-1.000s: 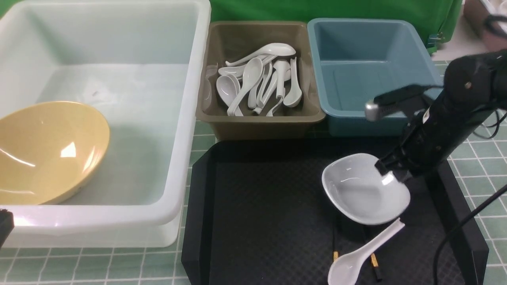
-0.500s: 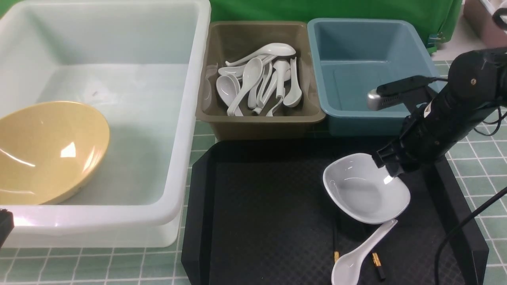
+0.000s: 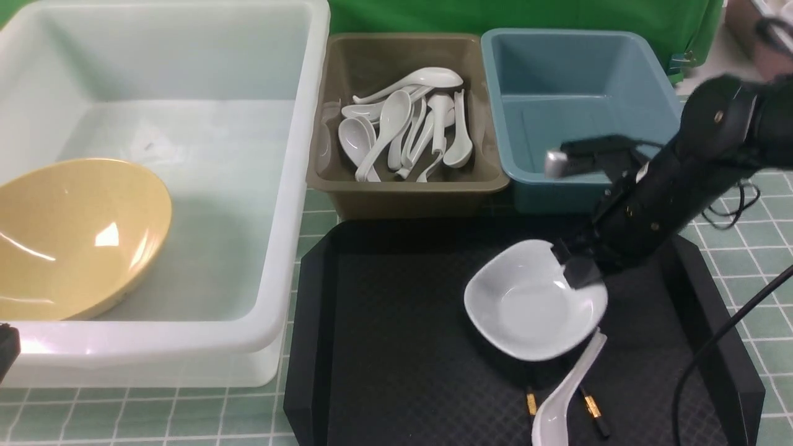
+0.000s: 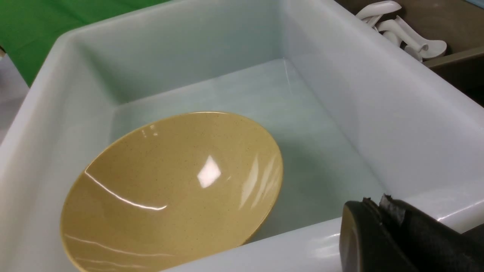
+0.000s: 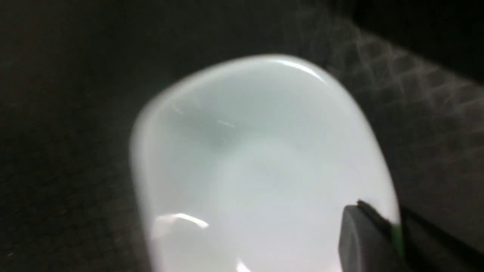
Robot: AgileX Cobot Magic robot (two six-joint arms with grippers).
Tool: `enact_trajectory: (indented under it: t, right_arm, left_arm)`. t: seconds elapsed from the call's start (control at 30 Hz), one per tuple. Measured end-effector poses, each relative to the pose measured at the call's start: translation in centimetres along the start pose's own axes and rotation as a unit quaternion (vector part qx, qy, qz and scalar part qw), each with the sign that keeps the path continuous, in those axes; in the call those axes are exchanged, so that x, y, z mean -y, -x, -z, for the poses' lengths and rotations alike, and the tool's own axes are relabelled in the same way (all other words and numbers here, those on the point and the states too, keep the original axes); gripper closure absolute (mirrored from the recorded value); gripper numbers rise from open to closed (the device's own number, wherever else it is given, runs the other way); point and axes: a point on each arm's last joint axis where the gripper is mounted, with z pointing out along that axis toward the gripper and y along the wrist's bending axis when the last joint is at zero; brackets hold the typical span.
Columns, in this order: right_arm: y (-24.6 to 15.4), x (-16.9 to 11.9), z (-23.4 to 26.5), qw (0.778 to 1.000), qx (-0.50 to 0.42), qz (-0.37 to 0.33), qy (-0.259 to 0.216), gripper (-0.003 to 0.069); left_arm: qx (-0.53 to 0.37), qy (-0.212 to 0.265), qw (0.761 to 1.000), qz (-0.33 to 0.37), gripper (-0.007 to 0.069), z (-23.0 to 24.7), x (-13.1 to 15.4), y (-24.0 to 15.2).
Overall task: On blue table put chopsticks spoon bowls plates into blue grey white boxes.
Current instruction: 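Reach for and grasp the small white dish on the black tray, then place the white bowl into the white bin on top of the stacked bowls with the right gripper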
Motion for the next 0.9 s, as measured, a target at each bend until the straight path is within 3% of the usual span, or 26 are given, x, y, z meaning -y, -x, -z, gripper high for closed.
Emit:
enact_trajectory:
  t: [0.23,0.33,0.37,0.43,0.53,0.67,0.77,0.9]
  right_arm:
    - [3.0,-3.0,8.1,0.992,0.120,0.032,0.019,0.0584]
    - [5.3,-7.6,11.8,0.970,0.219,0.091,0.051,0.0584]
    - [5.4,-7.6,12.1,0.969,0.223,0.091,0.053,0.0584]
    - [6.9,-12.9,13.2,0.937,0.300,0.162,0.079,0.0584]
    - [8.2,-18.7,11.8,0.893,0.369,0.242,0.093,0.0584]
    - [9.3,-24.5,5.7,0.841,0.400,0.359,0.070,0.0584]
    - [9.9,-25.7,0.9,0.823,0.373,0.427,0.049,0.0584]
    - [10.1,-25.6,-3.5,0.821,0.328,0.465,0.044,0.0584]
  left_arm:
    - [0.000,0.000,1.000,0.000,0.0623,0.0,0.0,0.0]
    - [0.001,0.000,1.000,0.001,0.0623,0.0,0.0,0.0]
    - [0.001,0.000,1.000,0.001,0.0623,0.0,0.0,0.0]
    - [0.009,0.001,1.000,0.002,0.0623,0.3,-0.1,0.0]
    - [0.022,0.006,1.000,0.001,0.0623,0.7,-0.2,0.0]
    - [0.026,0.011,1.000,-0.005,0.0623,0.8,-0.3,0.0]
    - [0.026,0.011,1.000,-0.004,0.0623,0.8,-0.3,0.0]
    - [0.026,0.011,1.000,-0.003,0.0623,0.8,-0.3,0.0]
